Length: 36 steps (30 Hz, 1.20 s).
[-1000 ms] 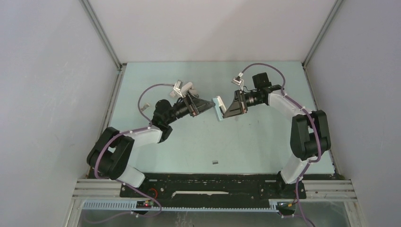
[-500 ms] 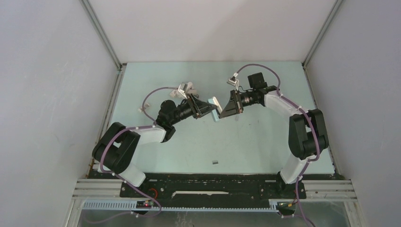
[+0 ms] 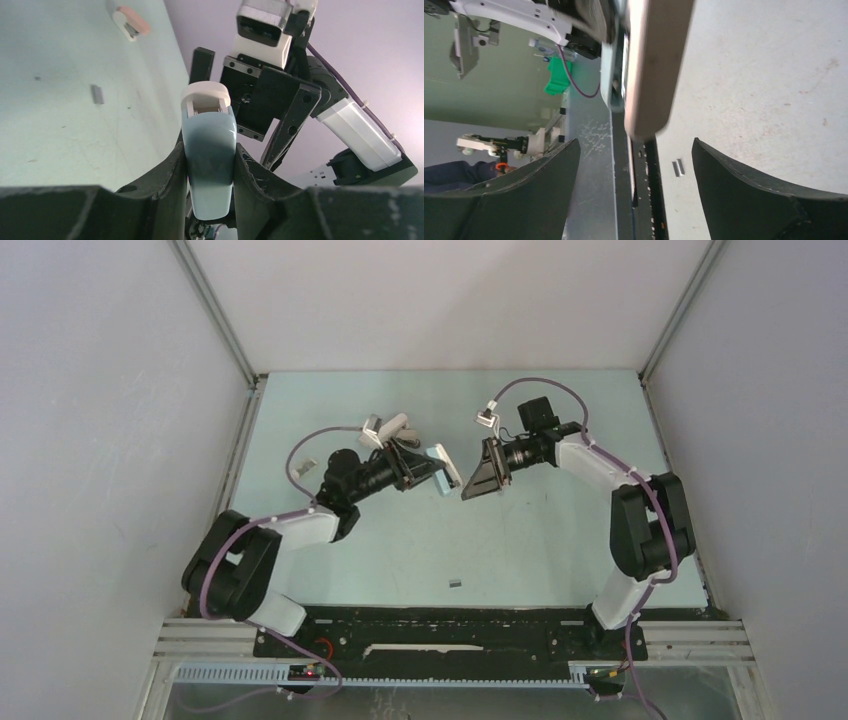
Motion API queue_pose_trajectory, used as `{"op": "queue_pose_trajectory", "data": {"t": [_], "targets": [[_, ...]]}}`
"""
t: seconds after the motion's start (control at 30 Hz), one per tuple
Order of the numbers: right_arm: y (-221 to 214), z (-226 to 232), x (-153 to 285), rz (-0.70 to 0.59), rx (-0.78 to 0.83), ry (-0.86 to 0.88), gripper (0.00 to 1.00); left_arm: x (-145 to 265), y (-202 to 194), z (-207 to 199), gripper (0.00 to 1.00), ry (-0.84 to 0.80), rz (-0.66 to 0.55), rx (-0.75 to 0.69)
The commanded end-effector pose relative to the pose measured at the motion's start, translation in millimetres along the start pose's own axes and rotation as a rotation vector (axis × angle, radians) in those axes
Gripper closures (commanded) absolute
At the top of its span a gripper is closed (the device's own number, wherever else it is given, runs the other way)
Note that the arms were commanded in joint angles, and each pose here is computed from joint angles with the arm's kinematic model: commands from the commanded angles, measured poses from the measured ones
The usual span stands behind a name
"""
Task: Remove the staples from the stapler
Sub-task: Place the stapler at the center of the board.
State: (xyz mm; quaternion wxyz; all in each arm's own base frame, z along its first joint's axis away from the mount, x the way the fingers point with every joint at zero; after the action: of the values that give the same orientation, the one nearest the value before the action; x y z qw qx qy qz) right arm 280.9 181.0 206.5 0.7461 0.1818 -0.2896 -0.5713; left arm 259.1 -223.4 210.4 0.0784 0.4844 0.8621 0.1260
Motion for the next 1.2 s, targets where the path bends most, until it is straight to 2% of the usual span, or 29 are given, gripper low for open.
{"op": "queue_pose_trajectory", "data": {"t": [0.0,0.13,0.37,0.57,0.87,1.17], "targets": [[2.5,10.9,13.7,-0.003,0.135,-0.065,0.08,29.0,8.7,-0.8,1.00,0.069,-0.050,-0.057],[-0.6,13.8,19.9,0.013,0.182,-0.106,0.08,51.3,15.8,7.3,1.00,0.191,-0.091,-0.090],[-1.4,14.5,29.0,0.007,0.208,-0.133,0.08,93.0,28.1,16.0,1.00,0.576,-0.115,-0.221],[-1.0,14.2,34.9,-0.001,0.218,-0.158,0.08,127.6,35.6,19.7,1.00,0.761,-0.181,-0.258],[-1.4,11.5,37.7,-0.003,0.211,-0.171,0.08,151.8,42.4,16.6,1.00,0.904,-0.214,-0.310],[-1.8,10.1,38.2,-0.001,0.207,-0.179,0.08,161.8,45.0,22.7,1.00,0.998,-0.219,-0.270]]}}
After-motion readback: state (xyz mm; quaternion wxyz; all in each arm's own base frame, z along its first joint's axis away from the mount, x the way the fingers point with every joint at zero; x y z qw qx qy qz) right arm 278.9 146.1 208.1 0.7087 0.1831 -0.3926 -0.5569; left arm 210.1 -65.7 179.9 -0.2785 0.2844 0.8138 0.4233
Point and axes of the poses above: each gripper's point midway between its finger pads, its own x axis back along the fingers, its own z axis along the line the jaws close on, y = z × x, the point moved 9 cm from there along x, back along the fingers, and after that the axes turned 4 degrees about x, right-handed, at the moved point
